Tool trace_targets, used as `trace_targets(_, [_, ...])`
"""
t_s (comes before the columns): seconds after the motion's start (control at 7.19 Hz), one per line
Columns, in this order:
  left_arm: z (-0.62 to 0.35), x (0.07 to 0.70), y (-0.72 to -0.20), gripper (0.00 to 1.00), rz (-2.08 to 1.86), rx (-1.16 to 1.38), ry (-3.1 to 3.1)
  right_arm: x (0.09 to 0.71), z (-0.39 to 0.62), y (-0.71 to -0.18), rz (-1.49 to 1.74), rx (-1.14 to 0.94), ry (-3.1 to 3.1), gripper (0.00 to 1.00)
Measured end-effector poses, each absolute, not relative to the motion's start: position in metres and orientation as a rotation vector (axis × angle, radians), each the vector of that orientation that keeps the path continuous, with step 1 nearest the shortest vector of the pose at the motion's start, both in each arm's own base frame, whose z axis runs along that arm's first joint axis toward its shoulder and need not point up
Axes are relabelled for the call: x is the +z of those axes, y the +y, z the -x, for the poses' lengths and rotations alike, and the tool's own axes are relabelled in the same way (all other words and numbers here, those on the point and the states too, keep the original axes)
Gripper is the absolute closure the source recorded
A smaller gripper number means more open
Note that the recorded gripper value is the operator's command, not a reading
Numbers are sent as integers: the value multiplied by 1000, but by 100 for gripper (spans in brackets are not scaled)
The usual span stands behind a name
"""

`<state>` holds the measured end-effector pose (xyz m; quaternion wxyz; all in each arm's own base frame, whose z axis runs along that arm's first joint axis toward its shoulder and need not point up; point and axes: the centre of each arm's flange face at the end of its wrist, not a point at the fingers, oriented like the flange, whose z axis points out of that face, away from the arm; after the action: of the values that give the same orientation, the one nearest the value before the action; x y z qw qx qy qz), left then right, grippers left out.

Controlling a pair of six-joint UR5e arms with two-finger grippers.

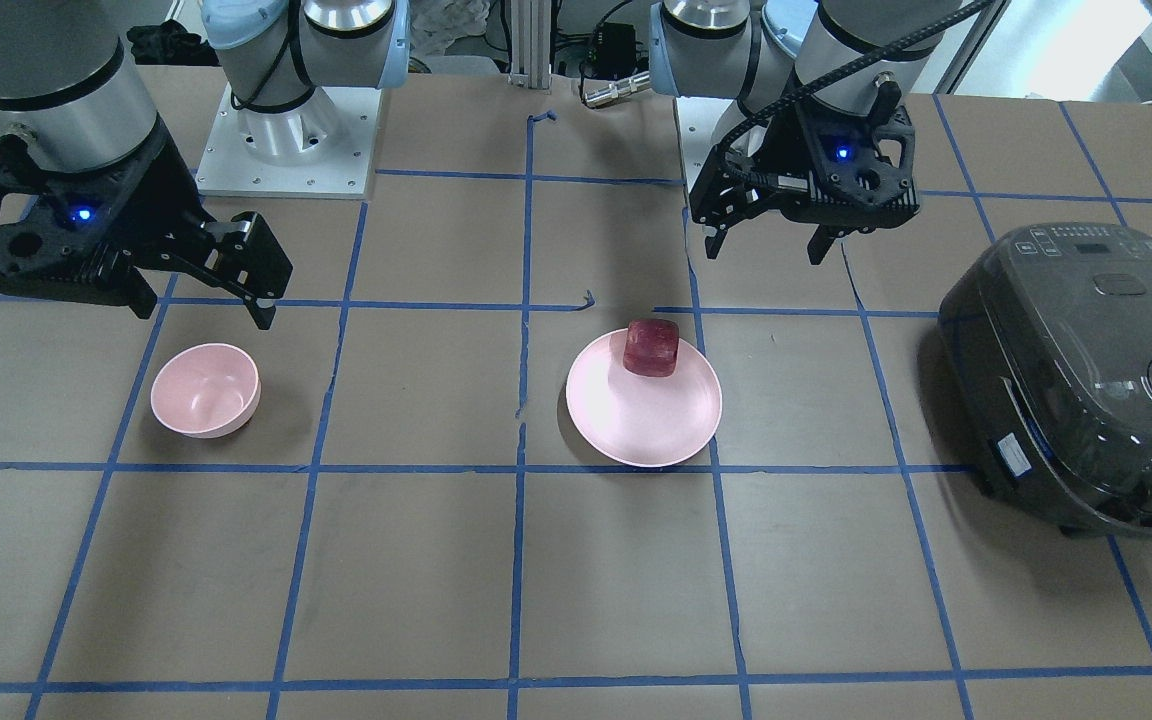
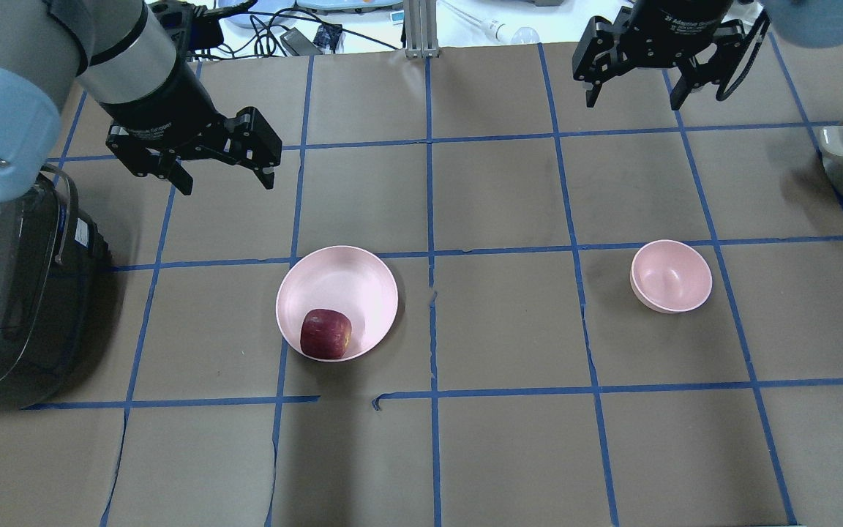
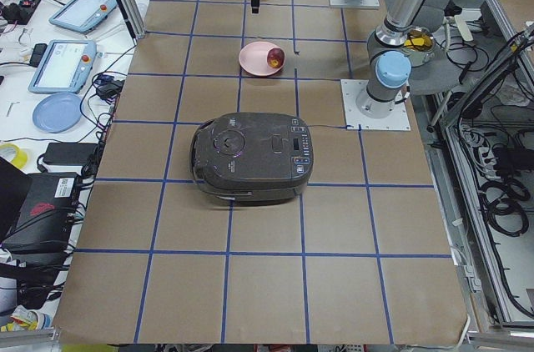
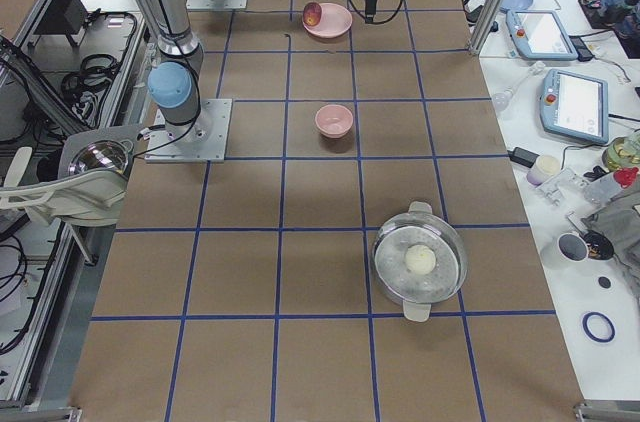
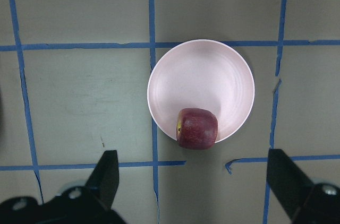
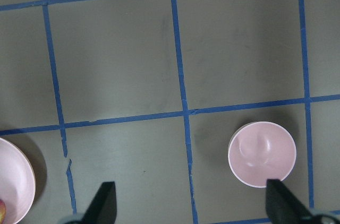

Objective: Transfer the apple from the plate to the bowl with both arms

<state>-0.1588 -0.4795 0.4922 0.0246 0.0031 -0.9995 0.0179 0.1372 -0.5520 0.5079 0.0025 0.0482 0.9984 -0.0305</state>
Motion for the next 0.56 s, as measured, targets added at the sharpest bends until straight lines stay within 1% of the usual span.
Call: trace_targets(0.56, [159, 489, -479, 0, -6, 42, -3096, 508, -136, -552, -153, -97, 3131, 0])
